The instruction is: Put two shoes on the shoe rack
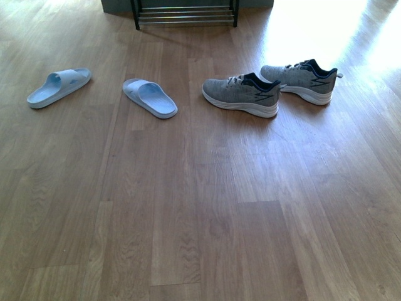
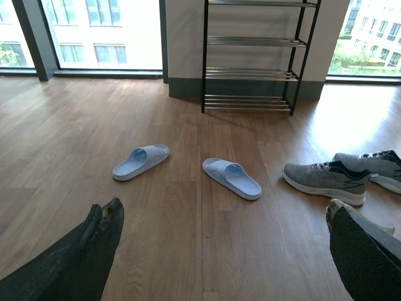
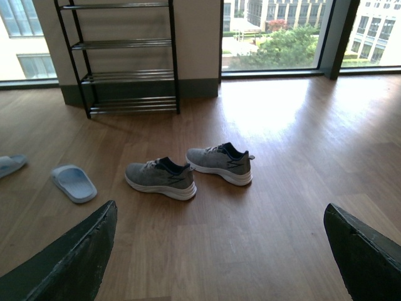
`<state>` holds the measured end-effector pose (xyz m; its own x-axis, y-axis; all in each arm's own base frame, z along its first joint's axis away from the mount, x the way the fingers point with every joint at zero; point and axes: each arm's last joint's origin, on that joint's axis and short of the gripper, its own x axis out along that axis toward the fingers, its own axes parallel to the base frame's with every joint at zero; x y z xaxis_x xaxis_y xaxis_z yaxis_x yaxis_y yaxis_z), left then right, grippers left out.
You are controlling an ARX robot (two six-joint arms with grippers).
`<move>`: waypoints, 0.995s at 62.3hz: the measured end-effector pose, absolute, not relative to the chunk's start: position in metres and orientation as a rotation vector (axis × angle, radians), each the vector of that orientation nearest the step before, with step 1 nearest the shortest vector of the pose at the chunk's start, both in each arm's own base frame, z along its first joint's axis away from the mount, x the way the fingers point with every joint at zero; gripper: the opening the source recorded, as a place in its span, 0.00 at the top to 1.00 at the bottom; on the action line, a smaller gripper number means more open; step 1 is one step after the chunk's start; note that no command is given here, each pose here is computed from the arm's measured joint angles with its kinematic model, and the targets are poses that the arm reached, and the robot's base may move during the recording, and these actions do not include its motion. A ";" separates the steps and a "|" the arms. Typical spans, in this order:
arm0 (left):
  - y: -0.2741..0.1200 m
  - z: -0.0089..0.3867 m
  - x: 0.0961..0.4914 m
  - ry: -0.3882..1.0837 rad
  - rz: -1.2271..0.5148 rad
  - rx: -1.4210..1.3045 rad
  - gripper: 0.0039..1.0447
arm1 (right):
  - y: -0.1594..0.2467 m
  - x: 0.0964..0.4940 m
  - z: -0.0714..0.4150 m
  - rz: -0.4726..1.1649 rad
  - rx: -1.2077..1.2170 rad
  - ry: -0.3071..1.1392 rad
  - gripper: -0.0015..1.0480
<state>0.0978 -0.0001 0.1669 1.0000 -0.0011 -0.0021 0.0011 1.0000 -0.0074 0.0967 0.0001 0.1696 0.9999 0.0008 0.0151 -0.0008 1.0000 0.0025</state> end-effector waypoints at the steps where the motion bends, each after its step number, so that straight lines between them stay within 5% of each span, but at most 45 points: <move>1: 0.000 0.167 0.098 0.002 -0.001 -0.007 0.09 | 0.000 0.097 0.170 0.001 0.002 -0.015 0.09; 62: 0.000 0.167 0.098 0.002 -0.001 -0.007 0.09 | 0.000 0.097 0.170 0.001 0.002 -0.015 0.09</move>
